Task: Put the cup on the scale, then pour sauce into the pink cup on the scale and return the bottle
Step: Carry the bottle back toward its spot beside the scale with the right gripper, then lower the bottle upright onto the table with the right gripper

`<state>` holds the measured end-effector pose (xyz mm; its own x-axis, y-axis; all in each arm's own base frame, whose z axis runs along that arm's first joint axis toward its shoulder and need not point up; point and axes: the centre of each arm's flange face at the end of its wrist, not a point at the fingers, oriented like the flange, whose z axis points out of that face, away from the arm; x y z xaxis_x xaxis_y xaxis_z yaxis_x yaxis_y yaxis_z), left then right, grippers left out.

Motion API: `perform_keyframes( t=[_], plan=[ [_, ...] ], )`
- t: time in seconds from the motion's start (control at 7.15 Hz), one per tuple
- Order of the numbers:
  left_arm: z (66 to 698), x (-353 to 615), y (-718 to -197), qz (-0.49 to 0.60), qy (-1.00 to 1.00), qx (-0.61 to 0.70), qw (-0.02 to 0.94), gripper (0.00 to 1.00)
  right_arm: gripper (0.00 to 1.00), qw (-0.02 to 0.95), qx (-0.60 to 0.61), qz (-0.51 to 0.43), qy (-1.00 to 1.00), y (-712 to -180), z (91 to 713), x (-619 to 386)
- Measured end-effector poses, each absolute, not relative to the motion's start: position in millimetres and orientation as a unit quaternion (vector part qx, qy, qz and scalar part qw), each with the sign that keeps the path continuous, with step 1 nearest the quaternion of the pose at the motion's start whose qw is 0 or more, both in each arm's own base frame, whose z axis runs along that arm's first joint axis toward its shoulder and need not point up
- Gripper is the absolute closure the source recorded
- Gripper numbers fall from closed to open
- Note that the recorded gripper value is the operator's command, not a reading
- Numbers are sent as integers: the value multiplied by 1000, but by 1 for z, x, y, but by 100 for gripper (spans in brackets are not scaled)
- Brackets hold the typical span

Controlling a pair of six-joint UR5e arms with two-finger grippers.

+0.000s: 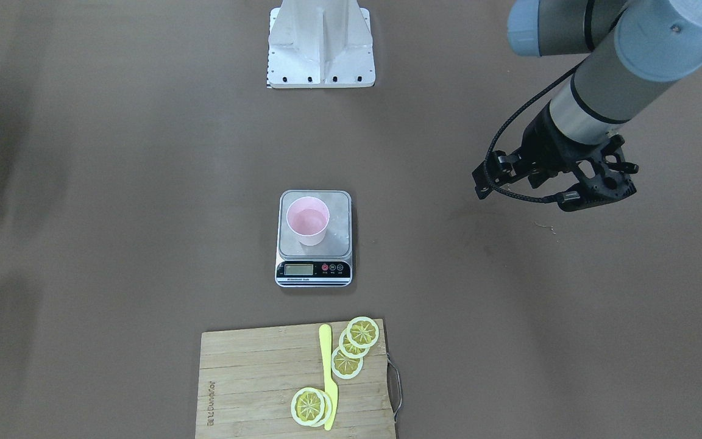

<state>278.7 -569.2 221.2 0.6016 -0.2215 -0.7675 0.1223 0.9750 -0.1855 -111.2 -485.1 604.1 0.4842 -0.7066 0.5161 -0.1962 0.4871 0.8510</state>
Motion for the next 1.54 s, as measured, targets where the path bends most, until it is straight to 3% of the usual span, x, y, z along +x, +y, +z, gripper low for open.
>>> perform_keyframes(
  t=[1.12, 1.54],
  plan=[
    [221, 280, -569, -95, 436, -57, 893, 2, 100, 718, 471, -183, -479, -468, 637, -159],
    [221, 280, -569, -95, 436, -57, 893, 2, 94, 720, 465, -185, -480, -464, 643, -160]
  ],
)
